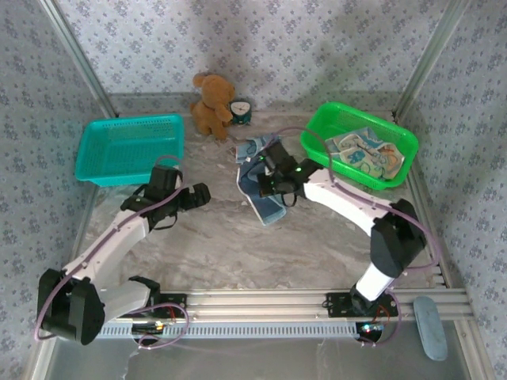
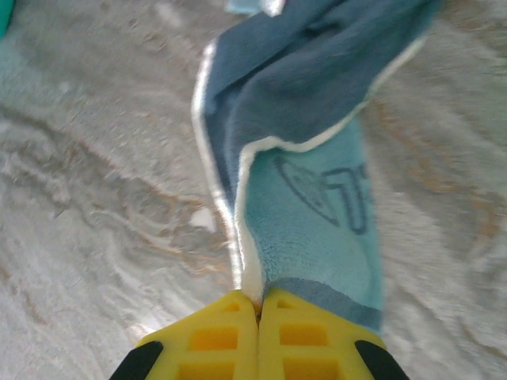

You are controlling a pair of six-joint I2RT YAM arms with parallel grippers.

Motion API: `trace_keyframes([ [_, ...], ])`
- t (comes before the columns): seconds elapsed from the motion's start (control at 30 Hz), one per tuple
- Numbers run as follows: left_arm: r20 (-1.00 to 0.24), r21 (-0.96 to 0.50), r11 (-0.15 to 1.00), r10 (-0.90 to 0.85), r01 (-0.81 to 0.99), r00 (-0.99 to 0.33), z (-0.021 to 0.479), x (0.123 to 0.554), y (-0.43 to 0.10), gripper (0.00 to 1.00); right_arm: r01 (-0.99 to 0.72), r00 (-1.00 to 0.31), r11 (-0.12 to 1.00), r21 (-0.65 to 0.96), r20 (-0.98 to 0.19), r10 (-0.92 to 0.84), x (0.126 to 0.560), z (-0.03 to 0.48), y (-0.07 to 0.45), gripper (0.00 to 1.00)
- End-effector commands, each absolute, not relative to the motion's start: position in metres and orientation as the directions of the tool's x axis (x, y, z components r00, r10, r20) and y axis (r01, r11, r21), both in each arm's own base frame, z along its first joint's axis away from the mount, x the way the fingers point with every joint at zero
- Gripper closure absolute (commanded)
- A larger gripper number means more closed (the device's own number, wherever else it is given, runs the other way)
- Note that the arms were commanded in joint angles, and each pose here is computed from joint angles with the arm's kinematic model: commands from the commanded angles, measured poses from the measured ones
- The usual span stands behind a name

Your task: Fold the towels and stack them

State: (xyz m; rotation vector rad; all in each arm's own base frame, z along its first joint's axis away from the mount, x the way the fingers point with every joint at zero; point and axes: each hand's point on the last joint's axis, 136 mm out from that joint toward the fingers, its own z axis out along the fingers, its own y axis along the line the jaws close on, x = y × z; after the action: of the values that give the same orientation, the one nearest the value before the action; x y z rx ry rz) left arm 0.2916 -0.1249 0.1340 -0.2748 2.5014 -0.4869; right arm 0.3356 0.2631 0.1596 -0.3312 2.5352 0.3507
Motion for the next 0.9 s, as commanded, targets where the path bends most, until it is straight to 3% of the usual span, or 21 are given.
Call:
trace_keyframes([
  [0.0, -0.494, -0.428, 0.901, -0.301, -0.073, -0.816, 0.141, 0.301, -0.156, 0.01, -0.207, -0.851, 0.963, 0.173, -0.517, -0.09, 0.334, 0.152, 0.22, 1.0],
  [0.3, -0.367, -0.444, 0.896, -0.169, 0.012, -0.915, 0.097, 0.285, -0.265, 0.24, -0.059, -0.882, 0.977, 0.205, -0.469, 0.045, 0.336, 0.132, 0.159, 1.0],
  [0.4, -0.304, -0.437, 0.899, -0.125, 0.022, -0.944, 0.078, 0.275, -0.3, 0.42, -0.036, -0.882, 0.976, 0.214, -0.467, 0.07, 0.338, 0.129, 0.149, 1.0],
  [0.67, -0.24, -0.335, 0.941, -0.044, 0.04, -0.97, 0.054, 0.256, -0.343, 0.58, -0.025, -0.887, 0.972, 0.233, -0.454, 0.086, 0.339, 0.122, 0.144, 1.0],
  [0.87, -0.184, -0.265, 0.964, -0.032, 0.019, -0.982, 0.035, 0.25, -0.343, 0.56, -0.023, -0.889, 0.972, 0.235, -0.449, 0.088, 0.334, 0.117, 0.142, 1.0],
])
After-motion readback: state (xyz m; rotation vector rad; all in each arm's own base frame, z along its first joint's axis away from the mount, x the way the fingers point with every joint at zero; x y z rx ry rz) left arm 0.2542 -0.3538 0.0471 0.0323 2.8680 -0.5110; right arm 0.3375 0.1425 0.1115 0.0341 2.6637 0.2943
